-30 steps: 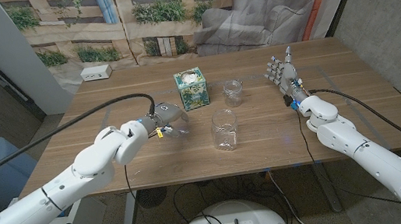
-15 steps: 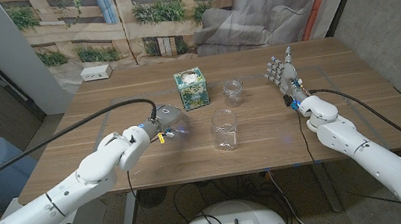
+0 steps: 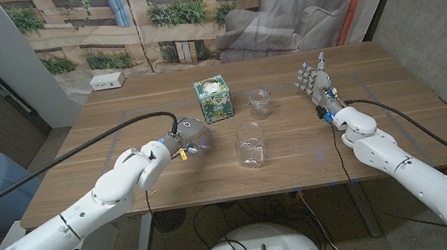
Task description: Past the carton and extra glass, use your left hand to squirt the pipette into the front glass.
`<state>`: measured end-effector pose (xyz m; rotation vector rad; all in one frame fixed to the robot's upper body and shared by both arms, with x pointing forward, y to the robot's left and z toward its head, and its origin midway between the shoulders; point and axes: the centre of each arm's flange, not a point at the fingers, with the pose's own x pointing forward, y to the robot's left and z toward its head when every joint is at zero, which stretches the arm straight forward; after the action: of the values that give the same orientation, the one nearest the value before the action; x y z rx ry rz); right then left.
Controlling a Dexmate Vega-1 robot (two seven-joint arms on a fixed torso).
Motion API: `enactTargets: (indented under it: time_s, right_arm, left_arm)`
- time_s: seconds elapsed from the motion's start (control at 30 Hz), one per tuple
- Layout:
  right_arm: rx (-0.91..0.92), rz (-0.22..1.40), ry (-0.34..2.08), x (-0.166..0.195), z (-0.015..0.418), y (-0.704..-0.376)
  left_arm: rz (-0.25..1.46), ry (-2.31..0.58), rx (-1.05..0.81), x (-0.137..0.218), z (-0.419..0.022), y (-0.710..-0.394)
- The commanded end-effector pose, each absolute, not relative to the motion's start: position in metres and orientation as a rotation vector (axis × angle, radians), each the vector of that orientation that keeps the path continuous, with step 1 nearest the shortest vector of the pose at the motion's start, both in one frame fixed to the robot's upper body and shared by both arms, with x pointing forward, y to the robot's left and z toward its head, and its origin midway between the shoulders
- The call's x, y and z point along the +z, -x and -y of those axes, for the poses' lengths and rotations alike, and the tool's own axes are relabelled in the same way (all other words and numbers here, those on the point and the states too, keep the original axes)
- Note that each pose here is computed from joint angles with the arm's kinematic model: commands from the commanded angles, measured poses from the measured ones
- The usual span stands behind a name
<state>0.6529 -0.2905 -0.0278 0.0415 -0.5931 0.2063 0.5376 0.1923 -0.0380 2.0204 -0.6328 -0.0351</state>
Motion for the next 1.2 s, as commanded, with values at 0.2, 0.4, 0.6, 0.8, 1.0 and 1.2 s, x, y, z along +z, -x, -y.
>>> enactTargets:
  time_s: [0.2, 0.4, 0.6, 0.8, 1.0, 1.2]
  right_arm:
    - [0.207, 0.594, -0.042, -0.0279, 0.2903, -0.6531]
    - [0.206, 0.594, -0.041, -0.0279, 0.2904, -0.653]
    - [0.207, 0.594, -0.042, -0.0278, 0.2906, -0.6529]
    - [0.206, 0.594, -0.042, -0.0278, 0.2906, -0.653]
    - [0.206, 0.594, -0.042, -0.0279, 0.2906, -0.6531]
    - [0.207, 0.594, -0.041, -0.0278, 0.2907, -0.653]
  left_arm:
    - [0.583, -2.033, -0.043, -0.0425, -0.1917, -0.5488]
    - [0.581, -2.035, -0.047, -0.0434, -0.1921, -0.5506]
    - [0.586, -2.024, -0.053, -0.0454, -0.1918, -0.5515]
    - [0.594, -2.019, -0.062, -0.0467, -0.1894, -0.5506]
    - [0.6, -2.011, -0.067, -0.0478, -0.1881, -0.5494]
    - [0.605, -2.009, -0.063, -0.0474, -0.1896, -0.5482]
